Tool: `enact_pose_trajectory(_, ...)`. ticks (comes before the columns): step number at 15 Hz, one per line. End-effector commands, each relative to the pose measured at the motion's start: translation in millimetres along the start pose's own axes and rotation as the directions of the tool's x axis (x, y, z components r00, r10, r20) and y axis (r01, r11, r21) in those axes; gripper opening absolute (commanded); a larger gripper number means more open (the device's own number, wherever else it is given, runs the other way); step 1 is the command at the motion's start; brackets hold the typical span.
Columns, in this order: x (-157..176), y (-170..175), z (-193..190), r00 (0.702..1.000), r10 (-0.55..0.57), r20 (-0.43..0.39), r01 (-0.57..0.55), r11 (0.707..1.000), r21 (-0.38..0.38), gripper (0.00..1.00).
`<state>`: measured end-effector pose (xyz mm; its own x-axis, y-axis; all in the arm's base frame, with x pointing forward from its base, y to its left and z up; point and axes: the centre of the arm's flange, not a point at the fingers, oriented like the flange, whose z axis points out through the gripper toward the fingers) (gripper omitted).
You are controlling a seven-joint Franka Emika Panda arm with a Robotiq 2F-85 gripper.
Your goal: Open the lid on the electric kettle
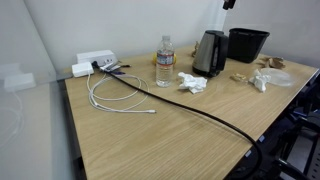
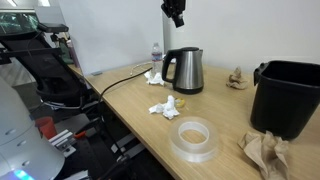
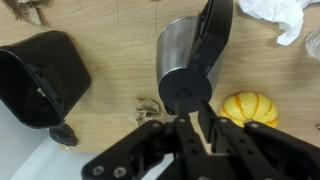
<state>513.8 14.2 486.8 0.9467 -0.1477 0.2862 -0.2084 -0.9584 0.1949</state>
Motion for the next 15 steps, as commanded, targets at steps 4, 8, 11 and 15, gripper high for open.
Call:
enact_pose_trajectory(4,5.3,-8.8,29.0,0.997,0.072,-0.023,-0.072,0.997,-0.028,0.0)
enact_pose_trajectory(8,6.1,-13.5,42.7,0.995,0.091,-0.047,-0.092,0.996,-0.014,0.0)
enact_pose_trajectory(11,7.6,-18.8,54.2,0.992,0.091,-0.085,-0.094,0.995,-0.023,0.0)
enact_pose_trajectory(15,8.8,-23.0,70.8,0.99,0.09,-0.113,-0.096,0.994,-0.051,0.0)
